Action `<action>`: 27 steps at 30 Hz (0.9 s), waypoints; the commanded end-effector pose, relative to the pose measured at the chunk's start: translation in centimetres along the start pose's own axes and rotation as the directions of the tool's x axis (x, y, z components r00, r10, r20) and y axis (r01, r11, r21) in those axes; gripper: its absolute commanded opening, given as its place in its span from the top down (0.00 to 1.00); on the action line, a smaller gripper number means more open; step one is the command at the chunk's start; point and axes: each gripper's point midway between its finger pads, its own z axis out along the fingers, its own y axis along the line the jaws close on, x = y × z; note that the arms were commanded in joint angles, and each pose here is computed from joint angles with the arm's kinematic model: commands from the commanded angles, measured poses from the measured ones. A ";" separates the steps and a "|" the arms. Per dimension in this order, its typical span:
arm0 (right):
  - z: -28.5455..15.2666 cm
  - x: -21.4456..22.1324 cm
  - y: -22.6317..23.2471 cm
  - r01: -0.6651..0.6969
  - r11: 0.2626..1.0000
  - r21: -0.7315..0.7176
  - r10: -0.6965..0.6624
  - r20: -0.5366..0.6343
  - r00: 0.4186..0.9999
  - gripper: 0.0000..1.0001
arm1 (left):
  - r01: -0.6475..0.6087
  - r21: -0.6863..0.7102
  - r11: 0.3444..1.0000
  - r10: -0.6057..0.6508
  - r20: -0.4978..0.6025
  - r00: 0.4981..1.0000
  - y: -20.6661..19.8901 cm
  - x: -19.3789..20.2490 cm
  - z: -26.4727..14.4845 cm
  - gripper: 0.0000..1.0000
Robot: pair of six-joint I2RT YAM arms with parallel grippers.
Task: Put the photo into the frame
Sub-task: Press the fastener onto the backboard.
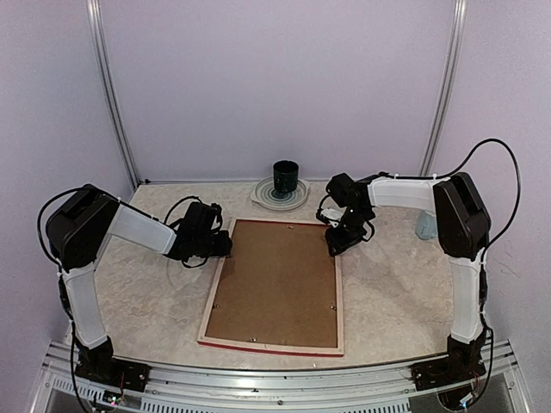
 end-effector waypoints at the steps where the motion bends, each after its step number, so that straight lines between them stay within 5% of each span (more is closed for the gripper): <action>1: 0.1 -0.2 1.4 0.042 0.999 -0.018 -0.043 -0.011 0.999 0.62 | -0.043 -0.026 0.999 0.036 -0.217 0.975 1.9 6.9 1.0 0.85; 17: 1.5 0.8 1.7 0.065 0.998 0.017 -0.064 -0.059 0.996 0.70 | -0.045 -0.022 0.999 0.039 -0.214 0.976 1.9 6.8 0.9 0.87; 23: -0.1 -0.1 1.7 0.065 0.998 0.024 -0.064 -0.016 0.998 0.46 | -0.042 -0.030 0.999 0.036 -0.190 0.981 2.0 6.2 0.4 0.81; 27: -2.0 -1.2 1.9 0.066 0.998 0.019 -0.067 0.045 0.997 0.34 | -0.034 -0.029 0.999 0.029 -0.152 0.988 1.8 5.1 -0.4 0.65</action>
